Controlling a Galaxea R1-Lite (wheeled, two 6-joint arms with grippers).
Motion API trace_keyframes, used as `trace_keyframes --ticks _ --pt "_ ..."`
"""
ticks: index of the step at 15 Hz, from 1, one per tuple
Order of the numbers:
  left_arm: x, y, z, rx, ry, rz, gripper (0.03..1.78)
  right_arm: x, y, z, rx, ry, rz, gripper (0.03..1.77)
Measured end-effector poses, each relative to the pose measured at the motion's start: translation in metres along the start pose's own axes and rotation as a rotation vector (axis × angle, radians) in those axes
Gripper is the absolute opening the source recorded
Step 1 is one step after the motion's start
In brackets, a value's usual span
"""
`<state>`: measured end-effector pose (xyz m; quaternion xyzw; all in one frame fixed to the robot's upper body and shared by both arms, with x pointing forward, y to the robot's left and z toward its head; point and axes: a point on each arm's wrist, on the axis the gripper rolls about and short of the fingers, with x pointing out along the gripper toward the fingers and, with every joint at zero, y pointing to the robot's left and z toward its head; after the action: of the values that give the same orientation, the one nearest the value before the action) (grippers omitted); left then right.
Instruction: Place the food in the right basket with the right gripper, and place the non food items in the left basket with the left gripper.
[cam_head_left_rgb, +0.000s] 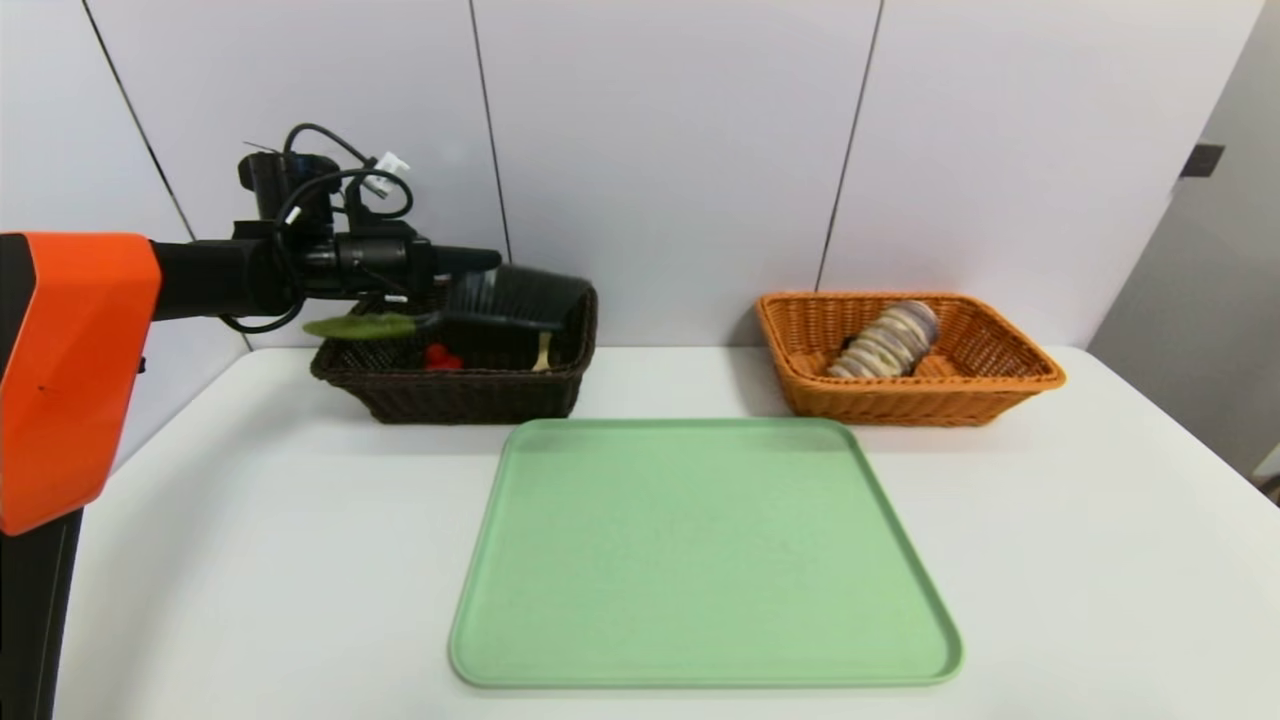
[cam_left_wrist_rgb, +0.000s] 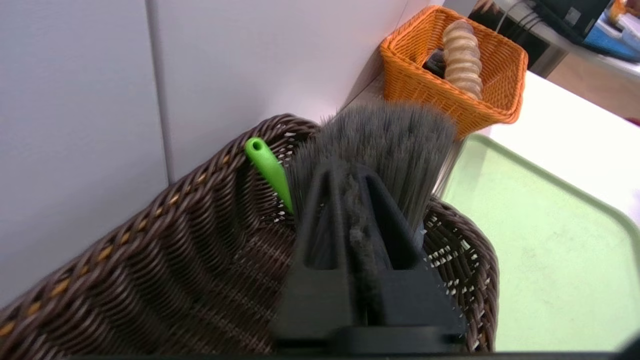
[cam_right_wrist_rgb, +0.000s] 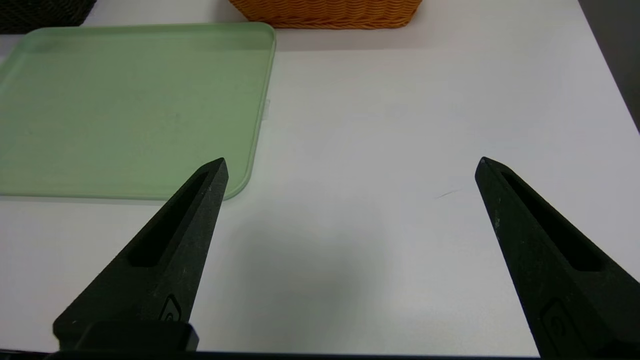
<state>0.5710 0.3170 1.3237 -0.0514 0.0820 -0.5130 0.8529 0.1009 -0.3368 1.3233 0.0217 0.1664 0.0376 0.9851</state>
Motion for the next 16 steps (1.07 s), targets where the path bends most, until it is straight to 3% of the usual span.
trace_keyframes --ticks 2,5,10,13,16 --pt "0.001 0.001 -0.002 -0.004 0.002 0.001 0.57 0.0 0.0 -0.001 0.0 0.002 0.0 1.71" --pt "0.001 0.001 -0.003 -0.006 0.003 0.002 0.94 0.0 0.0 -0.001 0.0 0.003 0.0 1.71" --pt "0.0 -0.003 0.005 0.008 -0.005 -0.006 1.3 0.0 0.0 -0.001 0.0 0.004 -0.001 1.71" --pt "-0.004 -0.038 0.044 0.071 -0.043 -0.059 1.43 0.0 0.0 0.001 0.003 -0.006 -0.006 1.71" --pt "-0.02 -0.108 0.103 0.125 -0.09 -0.119 1.51 -0.002 0.0 0.006 0.005 -0.027 0.001 1.71"
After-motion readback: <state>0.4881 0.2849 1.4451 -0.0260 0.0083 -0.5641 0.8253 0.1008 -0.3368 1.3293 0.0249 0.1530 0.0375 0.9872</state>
